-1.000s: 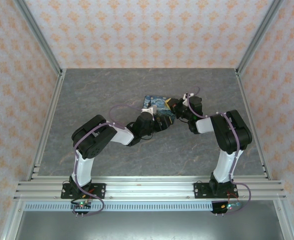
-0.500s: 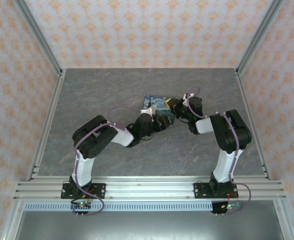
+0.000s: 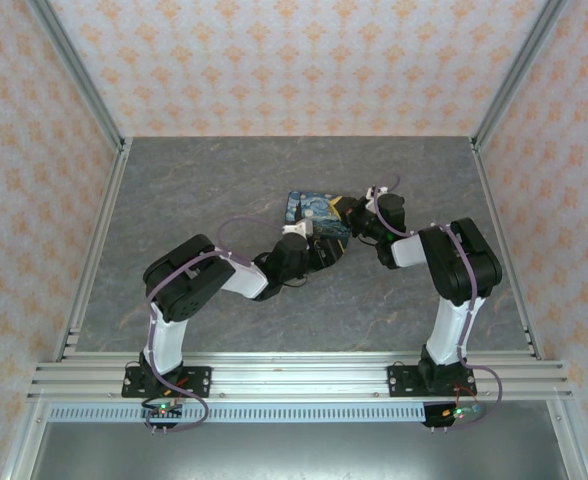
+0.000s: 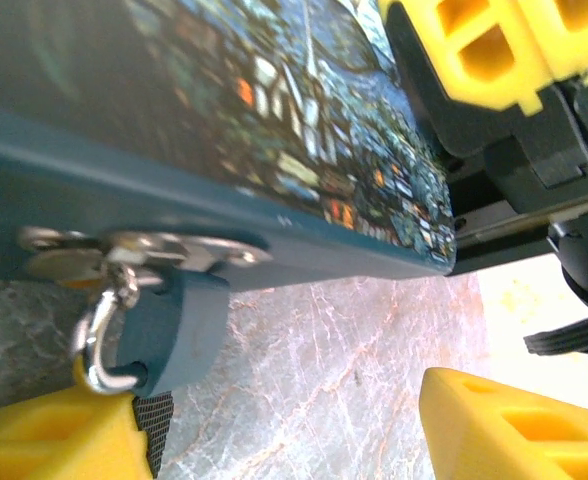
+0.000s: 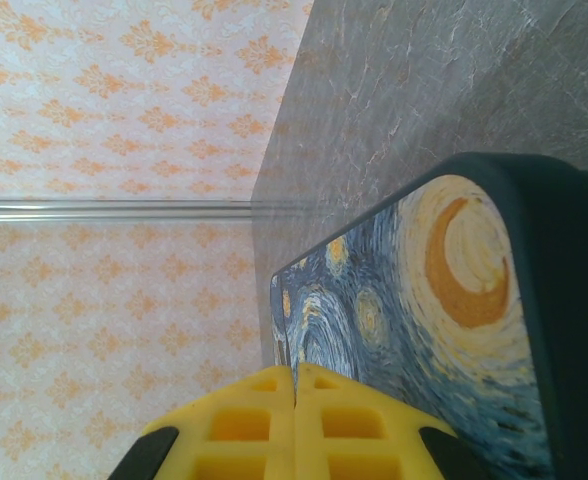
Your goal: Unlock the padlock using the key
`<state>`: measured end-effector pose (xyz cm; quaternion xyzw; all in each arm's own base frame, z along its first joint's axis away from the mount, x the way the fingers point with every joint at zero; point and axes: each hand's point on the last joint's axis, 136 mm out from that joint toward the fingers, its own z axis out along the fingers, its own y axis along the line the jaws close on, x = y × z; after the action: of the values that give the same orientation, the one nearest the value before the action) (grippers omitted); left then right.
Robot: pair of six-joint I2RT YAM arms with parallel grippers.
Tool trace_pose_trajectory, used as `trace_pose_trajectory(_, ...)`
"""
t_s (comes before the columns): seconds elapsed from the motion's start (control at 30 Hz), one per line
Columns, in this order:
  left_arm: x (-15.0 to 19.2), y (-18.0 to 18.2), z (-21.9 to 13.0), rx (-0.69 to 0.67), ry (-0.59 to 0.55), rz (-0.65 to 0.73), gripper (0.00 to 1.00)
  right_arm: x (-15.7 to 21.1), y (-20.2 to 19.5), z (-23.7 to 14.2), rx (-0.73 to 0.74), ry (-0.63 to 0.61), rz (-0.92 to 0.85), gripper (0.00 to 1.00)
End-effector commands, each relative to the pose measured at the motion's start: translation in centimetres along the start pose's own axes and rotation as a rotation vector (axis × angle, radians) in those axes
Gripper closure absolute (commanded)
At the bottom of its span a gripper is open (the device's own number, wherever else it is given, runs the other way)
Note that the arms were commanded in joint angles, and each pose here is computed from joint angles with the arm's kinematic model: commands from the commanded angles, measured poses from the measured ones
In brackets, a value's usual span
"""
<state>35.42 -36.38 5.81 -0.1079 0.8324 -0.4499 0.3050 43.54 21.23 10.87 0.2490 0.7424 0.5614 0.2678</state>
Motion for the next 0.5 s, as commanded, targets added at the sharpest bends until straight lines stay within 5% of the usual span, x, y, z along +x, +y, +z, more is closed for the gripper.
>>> trace_pose_trajectory(0.0,-1.2,-0.9,-0.5,0.002,-0.054,-0.006,0.33,1.8,-4.7,-0.3,0.126,0.05,0.068,1.0)
trace_pose_trajectory(0.47,-2.3,1.2,0.0,-0.099,-0.115,0.013,0.33,2.0,-5.0,-0.5,0.129,0.052,0.071,1.0)
